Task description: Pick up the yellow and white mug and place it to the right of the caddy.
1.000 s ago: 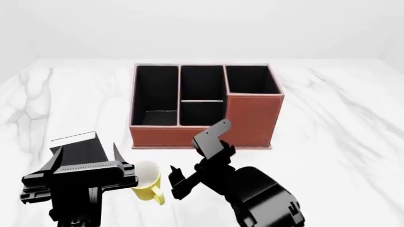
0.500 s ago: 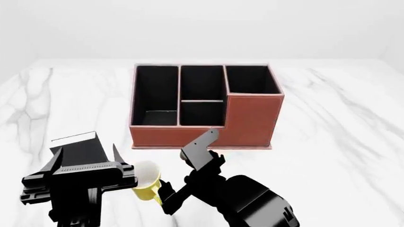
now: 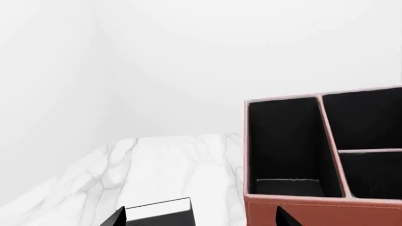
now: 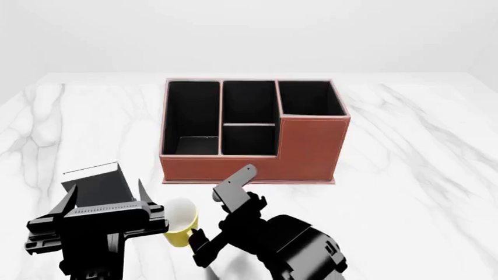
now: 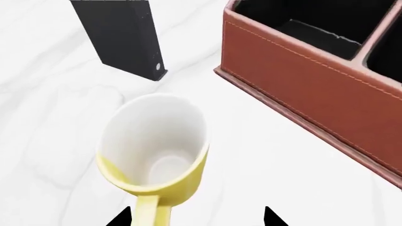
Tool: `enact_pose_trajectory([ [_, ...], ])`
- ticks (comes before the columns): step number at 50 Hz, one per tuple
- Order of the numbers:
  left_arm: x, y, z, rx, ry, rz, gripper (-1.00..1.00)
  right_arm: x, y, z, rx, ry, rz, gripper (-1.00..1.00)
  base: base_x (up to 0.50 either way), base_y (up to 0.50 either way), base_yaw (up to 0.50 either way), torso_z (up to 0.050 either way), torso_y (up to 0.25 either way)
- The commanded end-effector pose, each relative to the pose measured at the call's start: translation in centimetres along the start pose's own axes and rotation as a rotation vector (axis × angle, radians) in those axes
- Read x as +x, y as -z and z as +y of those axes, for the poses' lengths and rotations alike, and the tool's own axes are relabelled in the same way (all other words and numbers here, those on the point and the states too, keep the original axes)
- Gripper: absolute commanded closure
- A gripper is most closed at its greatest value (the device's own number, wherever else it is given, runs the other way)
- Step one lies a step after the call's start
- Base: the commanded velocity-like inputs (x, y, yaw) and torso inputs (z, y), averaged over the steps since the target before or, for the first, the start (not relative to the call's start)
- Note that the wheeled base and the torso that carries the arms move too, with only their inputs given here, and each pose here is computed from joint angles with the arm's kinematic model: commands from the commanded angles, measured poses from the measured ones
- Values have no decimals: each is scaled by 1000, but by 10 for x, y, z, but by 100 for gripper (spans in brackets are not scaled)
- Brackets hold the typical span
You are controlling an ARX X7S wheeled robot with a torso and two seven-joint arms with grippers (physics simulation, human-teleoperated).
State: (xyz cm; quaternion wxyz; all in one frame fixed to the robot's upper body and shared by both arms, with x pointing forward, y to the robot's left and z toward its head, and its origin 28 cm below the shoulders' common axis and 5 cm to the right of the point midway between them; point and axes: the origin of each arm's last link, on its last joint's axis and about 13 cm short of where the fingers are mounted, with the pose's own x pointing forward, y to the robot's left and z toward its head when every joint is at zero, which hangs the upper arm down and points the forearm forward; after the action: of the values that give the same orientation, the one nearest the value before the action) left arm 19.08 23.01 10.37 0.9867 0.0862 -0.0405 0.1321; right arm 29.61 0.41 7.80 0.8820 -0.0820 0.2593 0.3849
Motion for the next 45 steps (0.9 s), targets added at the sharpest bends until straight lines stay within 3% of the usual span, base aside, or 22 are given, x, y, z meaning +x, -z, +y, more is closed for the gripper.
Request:
enact_pose_trajectory([
  [1,1,3,-1,-8,9,5,-100,15,5,2,-9,-14,47,-100,0,0,0,0,0],
  [40,1,6,1,-15,12,7,-100,43,29,-1,31,-64,166,-100,0,0,0,0,0],
  [41,1,6,1,-14,12,7,-100,43,30,-1,34,-62,166,100,0,0,0,0,0],
  [45,0,6,1,-13,11,6,-100,43,30,-1,36,-60,165,100,0,0,0,0,0],
])
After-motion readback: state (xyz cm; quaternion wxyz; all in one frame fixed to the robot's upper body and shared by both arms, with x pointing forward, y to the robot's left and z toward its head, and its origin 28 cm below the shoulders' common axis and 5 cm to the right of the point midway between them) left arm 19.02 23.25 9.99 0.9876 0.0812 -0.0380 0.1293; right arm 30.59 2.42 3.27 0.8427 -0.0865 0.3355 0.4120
